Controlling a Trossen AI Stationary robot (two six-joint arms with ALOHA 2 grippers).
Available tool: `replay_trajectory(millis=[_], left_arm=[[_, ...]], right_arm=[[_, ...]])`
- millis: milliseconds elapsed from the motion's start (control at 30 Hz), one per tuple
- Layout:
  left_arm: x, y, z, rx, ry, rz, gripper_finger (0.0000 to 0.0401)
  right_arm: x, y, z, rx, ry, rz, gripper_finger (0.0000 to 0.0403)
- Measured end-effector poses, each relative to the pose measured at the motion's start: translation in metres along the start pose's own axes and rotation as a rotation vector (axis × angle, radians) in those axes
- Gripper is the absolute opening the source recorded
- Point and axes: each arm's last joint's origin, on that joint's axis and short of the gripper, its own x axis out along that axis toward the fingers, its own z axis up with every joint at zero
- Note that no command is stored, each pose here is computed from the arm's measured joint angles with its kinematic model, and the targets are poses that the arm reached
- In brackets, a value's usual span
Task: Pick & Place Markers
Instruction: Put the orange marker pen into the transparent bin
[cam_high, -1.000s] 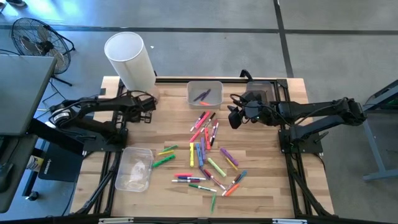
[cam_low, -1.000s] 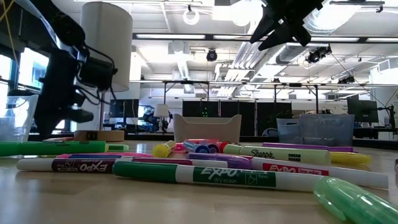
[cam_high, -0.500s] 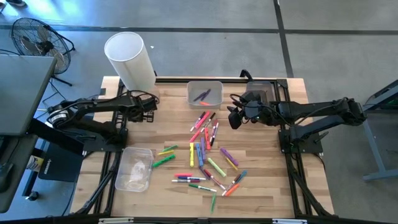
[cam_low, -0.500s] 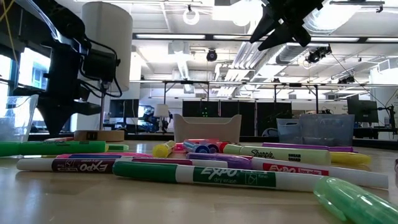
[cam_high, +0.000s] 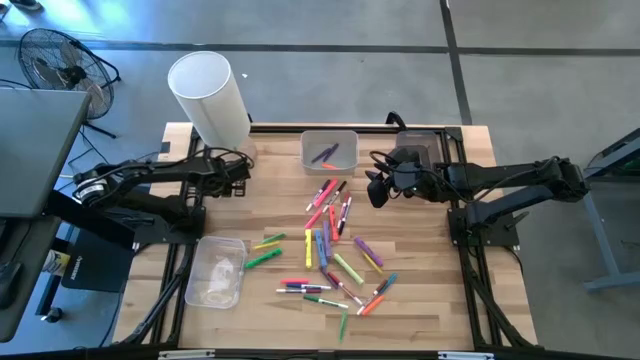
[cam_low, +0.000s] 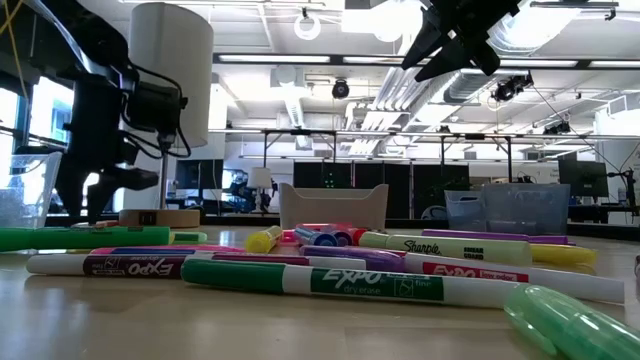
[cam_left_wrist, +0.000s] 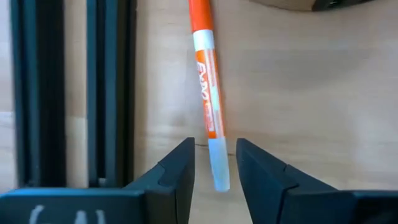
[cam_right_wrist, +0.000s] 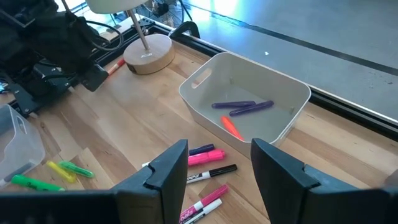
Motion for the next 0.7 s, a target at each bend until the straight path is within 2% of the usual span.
replay_trajectory(millis=[267,367,500,700], left_arm=[[0.023,0.013,0.001,-0.122,0.074,-0.036,0.0113],[0.024,0.015,0.003,-0.117,0.102,-0.048,0.009],[0.025,0.015,0.003,-0.124,0.127,-0.058,0.0024],[0.022,0.015,0.001,-0.123,0.188,-0.069,0.0028]], right_arm=[[0.0,0.0,0.0,-0.001,0.001,0.0,0.0165],[0.0,0.0,0.0,-0.001,0.001,0.0,0.0165],[0.0,0.0,0.0,-0.002,0.005,0.005,0.0165],[0.0,0.0,0.0,-0.02,0.015,0.019,0.0165]])
